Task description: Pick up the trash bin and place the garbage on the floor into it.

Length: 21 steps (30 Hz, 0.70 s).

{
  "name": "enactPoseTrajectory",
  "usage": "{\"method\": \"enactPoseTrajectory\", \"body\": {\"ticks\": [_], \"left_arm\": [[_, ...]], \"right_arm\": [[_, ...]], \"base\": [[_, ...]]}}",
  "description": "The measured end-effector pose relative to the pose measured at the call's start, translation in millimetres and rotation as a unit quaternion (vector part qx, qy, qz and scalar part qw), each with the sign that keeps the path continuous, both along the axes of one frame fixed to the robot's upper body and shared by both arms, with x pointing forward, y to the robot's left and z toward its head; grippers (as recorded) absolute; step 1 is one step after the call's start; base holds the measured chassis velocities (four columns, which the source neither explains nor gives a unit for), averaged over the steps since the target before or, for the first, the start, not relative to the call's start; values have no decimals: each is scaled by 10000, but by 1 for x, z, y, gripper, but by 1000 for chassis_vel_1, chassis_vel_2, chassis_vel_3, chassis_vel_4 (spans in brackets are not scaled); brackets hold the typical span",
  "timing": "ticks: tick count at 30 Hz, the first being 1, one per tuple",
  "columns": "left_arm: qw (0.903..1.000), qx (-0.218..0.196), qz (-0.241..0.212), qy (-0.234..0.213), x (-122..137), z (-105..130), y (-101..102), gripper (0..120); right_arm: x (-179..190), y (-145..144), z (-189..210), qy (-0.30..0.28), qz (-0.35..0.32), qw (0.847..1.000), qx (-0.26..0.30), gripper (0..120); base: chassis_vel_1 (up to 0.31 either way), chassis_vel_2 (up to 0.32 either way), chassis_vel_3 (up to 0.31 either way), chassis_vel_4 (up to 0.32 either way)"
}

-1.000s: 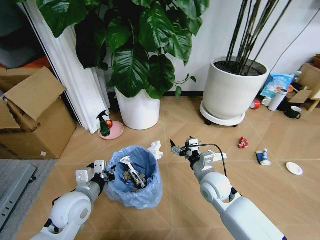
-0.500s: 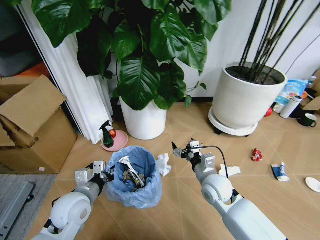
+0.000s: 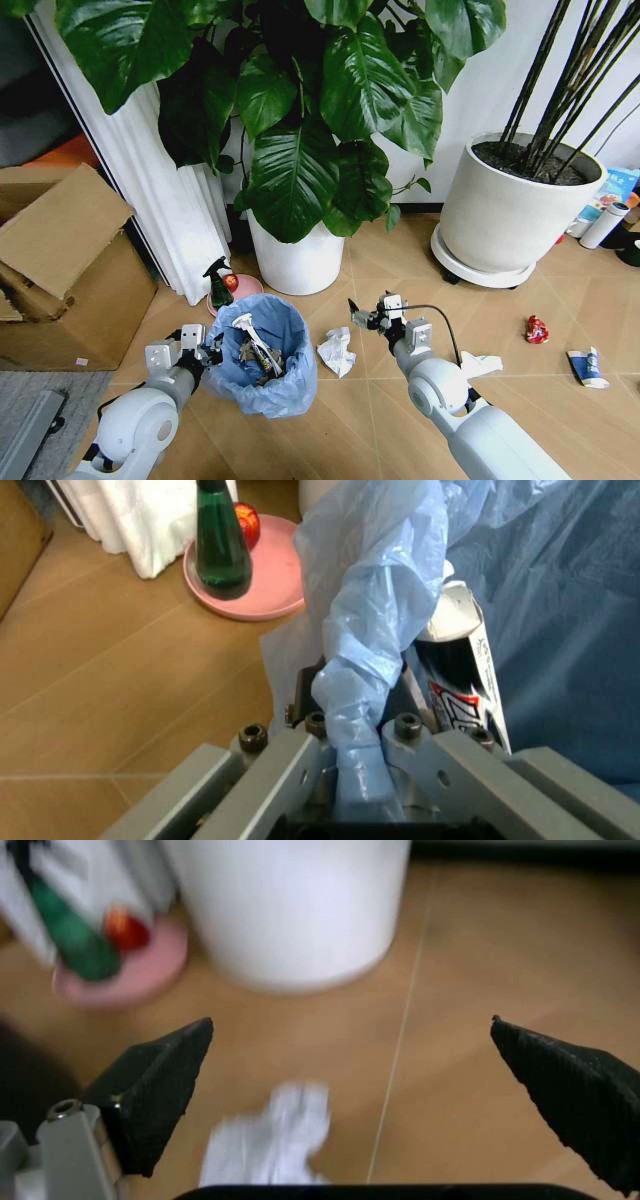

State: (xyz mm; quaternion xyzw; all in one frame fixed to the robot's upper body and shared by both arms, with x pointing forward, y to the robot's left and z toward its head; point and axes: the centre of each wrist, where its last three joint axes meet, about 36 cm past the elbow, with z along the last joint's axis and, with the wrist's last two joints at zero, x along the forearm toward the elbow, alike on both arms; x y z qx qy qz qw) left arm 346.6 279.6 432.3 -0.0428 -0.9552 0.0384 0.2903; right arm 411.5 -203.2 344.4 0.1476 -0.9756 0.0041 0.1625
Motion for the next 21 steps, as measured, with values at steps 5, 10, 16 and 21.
{"method": "enactPoseTrajectory", "body": {"ticks": [5, 10, 16, 21], "left_arm": [[10000, 16, 51, -11, -4, 2, 2, 0], [10000, 18, 80, -39, -8, 6, 2, 0], [9999, 50, 98, 7, -15, 6, 1, 0], [9999, 58, 96, 5, -15, 6, 1, 0]], "right_arm": [[15, -19, -50, 749, 551, 9954, -214, 100], [35, -10, -80, 979, 976, 9903, -145, 100], [58, 23, -127, 1450, 1287, 9809, -163, 100], [63, 30, -144, 1582, 1240, 9792, -284, 100]], "base": [[0, 0, 0, 0], [0, 0, 0, 0], [0, 0, 0, 0], [0, 0, 0, 0]]}}
